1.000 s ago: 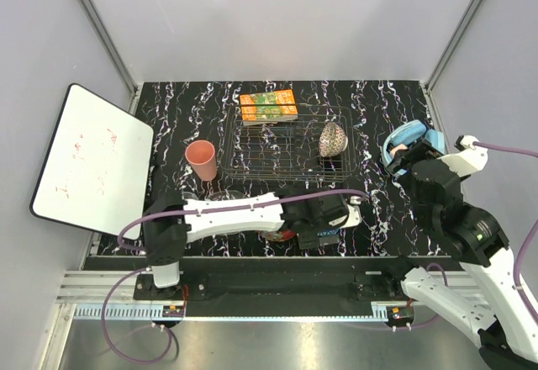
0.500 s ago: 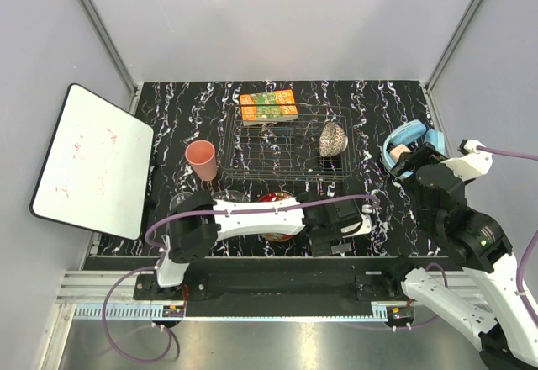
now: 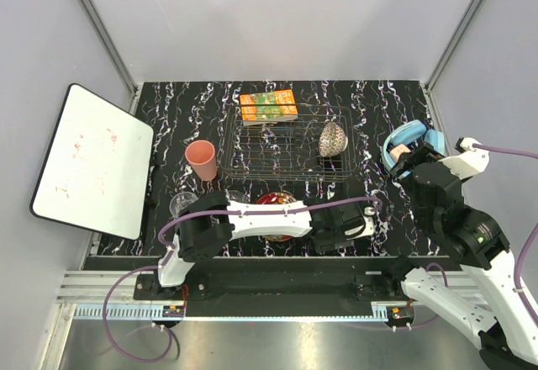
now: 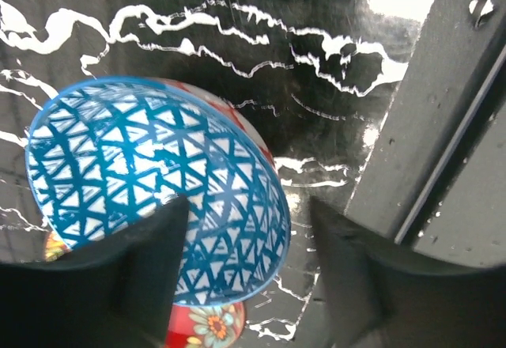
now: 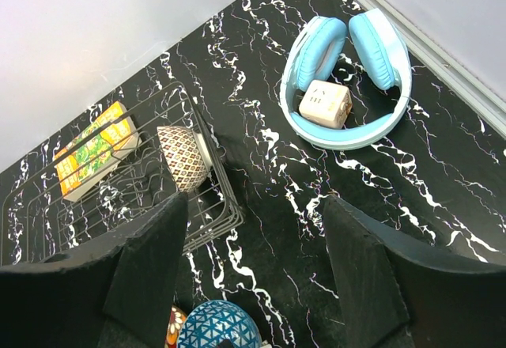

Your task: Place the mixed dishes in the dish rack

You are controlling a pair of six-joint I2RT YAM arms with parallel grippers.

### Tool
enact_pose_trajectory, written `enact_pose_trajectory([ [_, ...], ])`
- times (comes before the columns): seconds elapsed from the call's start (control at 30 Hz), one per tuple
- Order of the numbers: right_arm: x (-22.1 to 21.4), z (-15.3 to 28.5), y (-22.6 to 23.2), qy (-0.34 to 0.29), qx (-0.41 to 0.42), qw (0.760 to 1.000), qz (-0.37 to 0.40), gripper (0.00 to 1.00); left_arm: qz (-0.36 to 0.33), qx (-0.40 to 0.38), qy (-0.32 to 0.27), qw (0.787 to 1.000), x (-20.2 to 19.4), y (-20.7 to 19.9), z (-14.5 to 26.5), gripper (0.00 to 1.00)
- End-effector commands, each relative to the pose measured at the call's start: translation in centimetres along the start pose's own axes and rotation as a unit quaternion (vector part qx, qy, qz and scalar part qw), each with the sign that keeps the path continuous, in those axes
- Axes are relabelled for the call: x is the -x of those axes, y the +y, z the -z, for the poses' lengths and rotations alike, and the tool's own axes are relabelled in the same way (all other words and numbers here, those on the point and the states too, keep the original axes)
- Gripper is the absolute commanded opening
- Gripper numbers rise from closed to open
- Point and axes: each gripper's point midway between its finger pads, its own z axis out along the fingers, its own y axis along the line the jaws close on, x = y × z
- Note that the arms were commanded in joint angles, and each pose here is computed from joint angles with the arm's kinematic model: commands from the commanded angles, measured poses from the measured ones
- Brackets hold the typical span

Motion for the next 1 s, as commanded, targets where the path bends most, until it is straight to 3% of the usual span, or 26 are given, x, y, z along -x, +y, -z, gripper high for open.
enact_pose_trajectory([
  [0.0,0.7,-0.2,0.0,-0.015,-0.007,1.0,-0.003,0.76,0.007,0.004,-0.037,0.999,2.3,0.0,-0.1,0.42],
  [0.1,0.8,-0.1,0.0,-0.017,-0.006,1.0,-0.004,0.75,0.008,0.008,-0.04,0.999,2.5,0.2,-0.2,0.2],
  [0.27,1.4,0.1,0.0,-0.022,-0.004,1.0,-0.001,0.73,0.012,0.017,-0.047,0.999,3.2,0.5,-0.3,0.01],
  [0.43,2.0,0.1,-0.2,-0.032,-0.014,0.999,0.013,0.72,0.026,0.025,-0.08,0.996,5.3,1.4,1.7,0.0],
  [0.63,3.0,0.2,-0.2,-0.044,-0.018,0.999,0.019,0.69,0.062,0.004,-0.177,0.982,10.2,3.8,10.3,0.0],
  [0.77,2.9,0.1,-0.1,-0.042,-0.019,0.999,0.024,0.68,0.121,-0.06,-0.263,0.955,13.5,6.5,18.0,0.0],
  [0.8,3.0,0.1,-0.1,-0.042,-0.019,0.999,0.024,0.67,0.14,-0.107,-0.277,0.945,14.0,6.2,19.2,0.0],
  [0.83,2.9,0.1,0.0,-0.041,-0.02,0.999,0.027,0.67,0.192,-0.121,-0.291,0.929,14.2,8.7,20.2,0.0],
  [0.97,2.8,-0.2,0.3,-0.039,-0.023,0.998,0.033,0.65,0.26,-0.216,-0.347,0.875,15.1,12.9,23.2,0.0],
])
